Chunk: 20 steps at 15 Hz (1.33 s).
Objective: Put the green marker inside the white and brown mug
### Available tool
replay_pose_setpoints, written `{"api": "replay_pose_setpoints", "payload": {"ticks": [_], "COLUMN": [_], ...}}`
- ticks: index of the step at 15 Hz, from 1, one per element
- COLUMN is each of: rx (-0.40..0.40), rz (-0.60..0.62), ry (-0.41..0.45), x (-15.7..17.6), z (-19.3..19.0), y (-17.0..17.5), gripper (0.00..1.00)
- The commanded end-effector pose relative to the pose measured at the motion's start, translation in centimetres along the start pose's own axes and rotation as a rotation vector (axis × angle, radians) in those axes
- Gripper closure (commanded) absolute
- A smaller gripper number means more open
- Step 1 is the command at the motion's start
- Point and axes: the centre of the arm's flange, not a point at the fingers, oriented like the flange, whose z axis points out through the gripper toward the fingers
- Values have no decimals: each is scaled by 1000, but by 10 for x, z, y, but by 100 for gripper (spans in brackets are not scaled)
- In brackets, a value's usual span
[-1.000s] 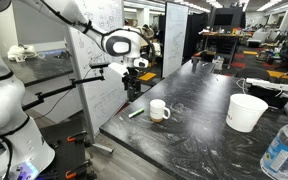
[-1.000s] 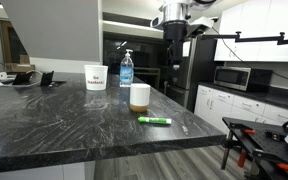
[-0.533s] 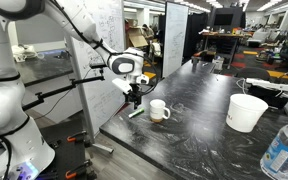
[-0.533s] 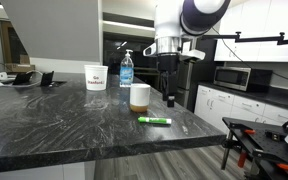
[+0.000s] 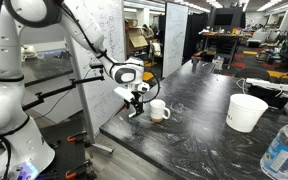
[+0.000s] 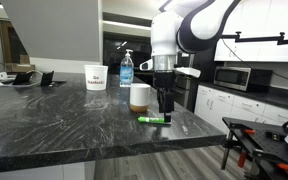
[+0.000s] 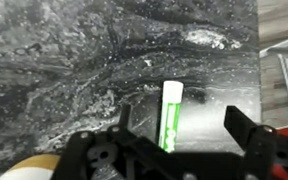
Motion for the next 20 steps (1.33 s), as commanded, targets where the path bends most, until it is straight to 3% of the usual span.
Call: {"api": "replay_pose_setpoints", "payload": {"ticks": [1, 2, 3, 12, 13, 14, 16, 20], "rx": [2, 2, 5, 16, 11, 10, 13, 27], "rz": [-18, -16, -10, -10, -8, -5, -2, 22], "ry": [19, 20, 15, 33, 34, 33, 29, -43], "x": [9, 9, 9, 6, 6, 5, 5, -1], "z": [12, 14, 16, 4, 3, 2, -1, -13], "y": [-1, -2, -3, -14, -15, -15, -14, -15], "gripper": [9, 26, 29, 98, 100, 95, 95, 95]}}
